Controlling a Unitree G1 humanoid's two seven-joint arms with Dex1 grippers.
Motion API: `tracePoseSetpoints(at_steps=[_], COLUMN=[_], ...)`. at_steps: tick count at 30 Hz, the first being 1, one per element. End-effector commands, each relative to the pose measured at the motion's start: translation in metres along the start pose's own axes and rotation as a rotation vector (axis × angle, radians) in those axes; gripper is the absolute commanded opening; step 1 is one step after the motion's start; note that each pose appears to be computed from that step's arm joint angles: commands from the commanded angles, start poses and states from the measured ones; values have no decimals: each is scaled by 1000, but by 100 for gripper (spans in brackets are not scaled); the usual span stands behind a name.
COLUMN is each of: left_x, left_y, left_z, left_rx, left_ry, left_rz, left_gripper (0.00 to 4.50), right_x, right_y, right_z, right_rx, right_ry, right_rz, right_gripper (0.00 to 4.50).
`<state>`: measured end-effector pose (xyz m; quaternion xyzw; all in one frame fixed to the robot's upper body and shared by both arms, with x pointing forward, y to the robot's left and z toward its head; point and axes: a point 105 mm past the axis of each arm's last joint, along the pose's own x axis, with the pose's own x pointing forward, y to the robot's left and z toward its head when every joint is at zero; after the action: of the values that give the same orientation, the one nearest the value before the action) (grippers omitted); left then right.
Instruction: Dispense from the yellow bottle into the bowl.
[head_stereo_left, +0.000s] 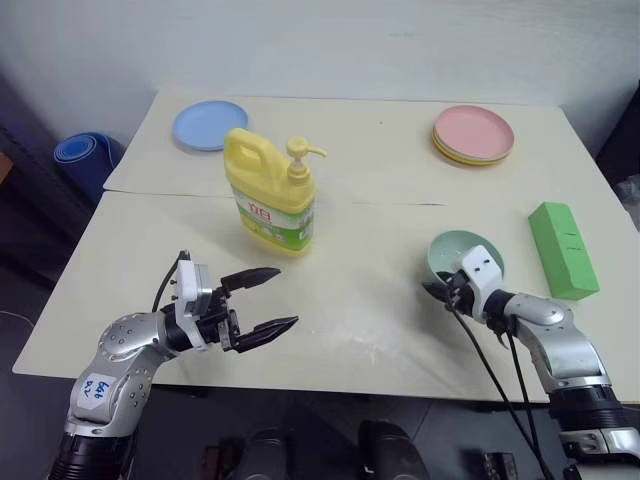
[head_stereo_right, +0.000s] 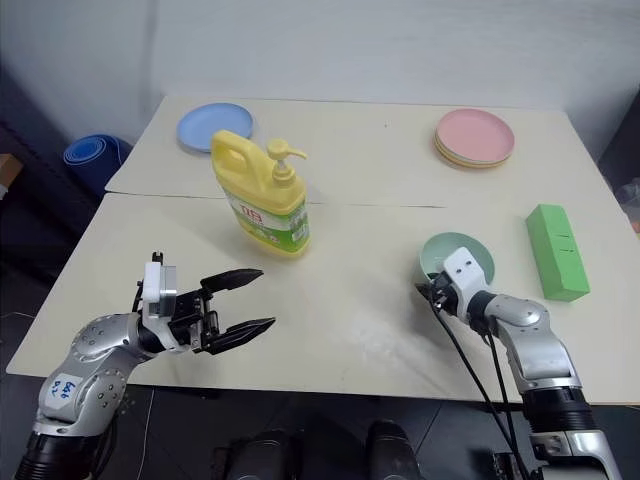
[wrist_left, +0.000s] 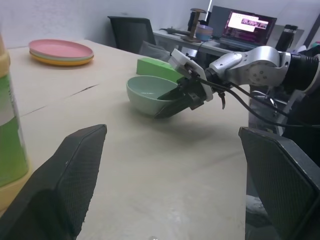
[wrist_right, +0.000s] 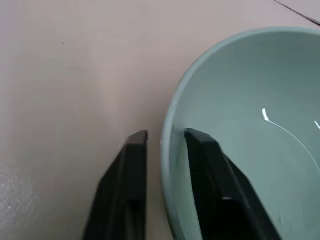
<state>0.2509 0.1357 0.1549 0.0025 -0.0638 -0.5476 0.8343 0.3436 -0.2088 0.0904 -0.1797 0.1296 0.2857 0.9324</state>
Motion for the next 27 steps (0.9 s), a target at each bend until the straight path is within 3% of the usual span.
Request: tracePoseSetpoints(at_steps=[1,2,5,10,14,18,27], left_x=[1,2,10,35,49,68,105], left_y=[1,4,20,61,87,105,96], left_z=[25,34,71,127,163,171,159], left_rx=[25,30,63,179,239,281,194], left_ry=[-79,-107,-210,-276,-316,-286,-251], left_rz=[20,30,67,188,251,262,149], left_gripper=[450,450,391,243,120,3,3], right_x=[-1,-1,-2,-1,5,12,16], right_y=[5,9,22,41,51,57,82], right_z=[23,32,73,141,172,185,220], right_rx=[-91,-125,-201,-331,-357,-390,-435], right_ry=[-56,-75,-155,-214,-202,-148,-152], right_rz=[38,66,171,309,378,413,481], right_gripper=[4,4,0,0,0,0,0])
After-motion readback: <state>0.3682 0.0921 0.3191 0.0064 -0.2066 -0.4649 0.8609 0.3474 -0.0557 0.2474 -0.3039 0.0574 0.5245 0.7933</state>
